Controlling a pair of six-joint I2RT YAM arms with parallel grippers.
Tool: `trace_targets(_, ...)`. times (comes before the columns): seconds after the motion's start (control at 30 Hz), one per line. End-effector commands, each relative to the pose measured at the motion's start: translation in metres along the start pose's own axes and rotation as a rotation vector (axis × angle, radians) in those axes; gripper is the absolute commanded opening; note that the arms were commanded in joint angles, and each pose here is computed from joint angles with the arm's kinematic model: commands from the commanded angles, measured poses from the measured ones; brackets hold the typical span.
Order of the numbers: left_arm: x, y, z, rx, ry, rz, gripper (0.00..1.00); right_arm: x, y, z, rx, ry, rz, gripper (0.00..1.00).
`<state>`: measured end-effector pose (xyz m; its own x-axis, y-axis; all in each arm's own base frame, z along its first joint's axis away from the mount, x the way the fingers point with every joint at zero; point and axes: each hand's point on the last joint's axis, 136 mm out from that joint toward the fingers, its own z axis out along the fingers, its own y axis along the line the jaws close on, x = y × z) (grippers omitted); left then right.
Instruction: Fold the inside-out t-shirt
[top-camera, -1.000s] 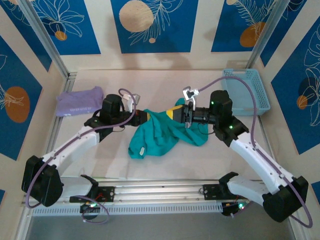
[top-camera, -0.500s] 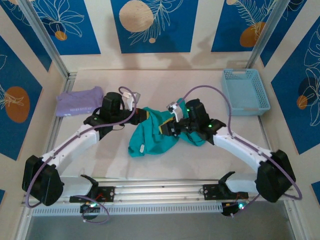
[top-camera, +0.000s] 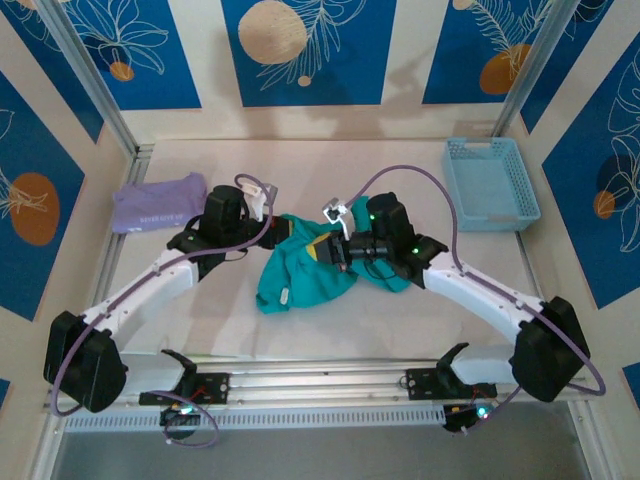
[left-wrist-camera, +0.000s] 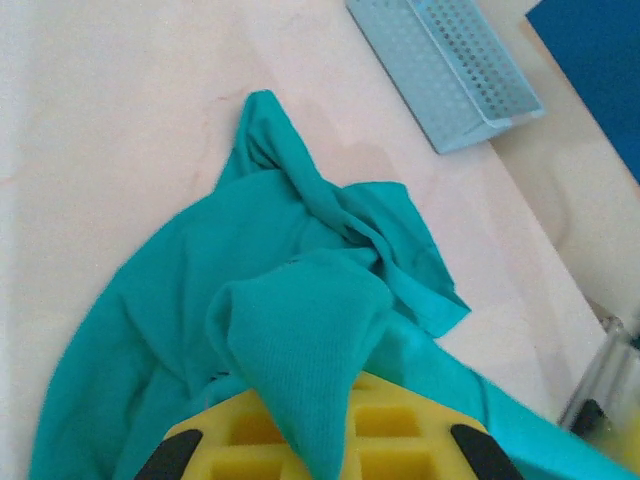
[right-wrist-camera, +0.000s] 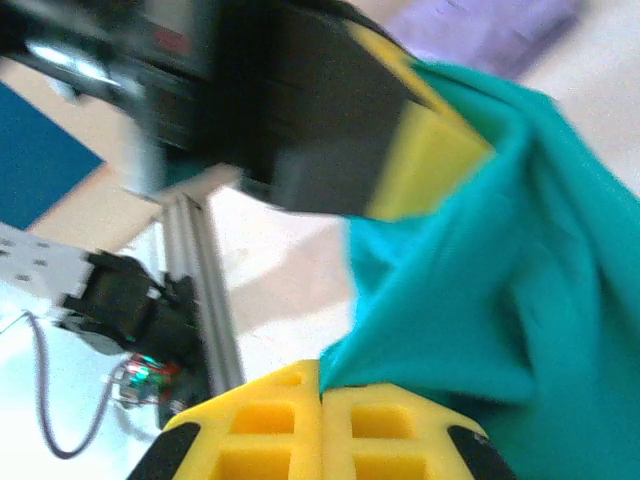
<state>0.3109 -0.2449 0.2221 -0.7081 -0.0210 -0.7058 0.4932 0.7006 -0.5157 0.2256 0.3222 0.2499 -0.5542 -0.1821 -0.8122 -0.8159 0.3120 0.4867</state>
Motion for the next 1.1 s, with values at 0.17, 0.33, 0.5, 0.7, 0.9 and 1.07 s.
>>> trace_targets(0.17, -0.028, -0.021, 0.009, 0.151, -0.124, 0.094, 0.00, 0.001, 0.063, 0.022, -0.145, 0.099, -0.112, 0.25)
trace_targets(0.33, -0.027, -0.038, -0.001, 0.239, -0.155, 0.144, 0.00, 0.025, 0.035, -0.010, -0.013, 0.091, -0.155, 0.43)
trace_targets(0.5, -0.024, -0.043, -0.007, 0.265, -0.169, 0.149, 0.00, 0.037, -0.032, -0.035, 0.232, 0.038, -0.084, 0.47)
trace_targets(0.7, -0.025, -0.044, -0.008, 0.271, -0.163, 0.139, 0.00, 0.043, -0.080, -0.022, 0.399, 0.069, -0.056, 0.50)
trace_targets(0.9, -0.024, -0.042, -0.007, 0.261, -0.159, 0.129, 0.00, 0.038, -0.082, 0.012, 0.312, 0.078, -0.035, 0.40)
trace_targets(1.07, -0.020, -0.005, 0.001, 0.063, -0.151, 0.062, 0.05, 0.021, -0.059, -0.003, 0.213, 0.025, 0.004, 0.00)
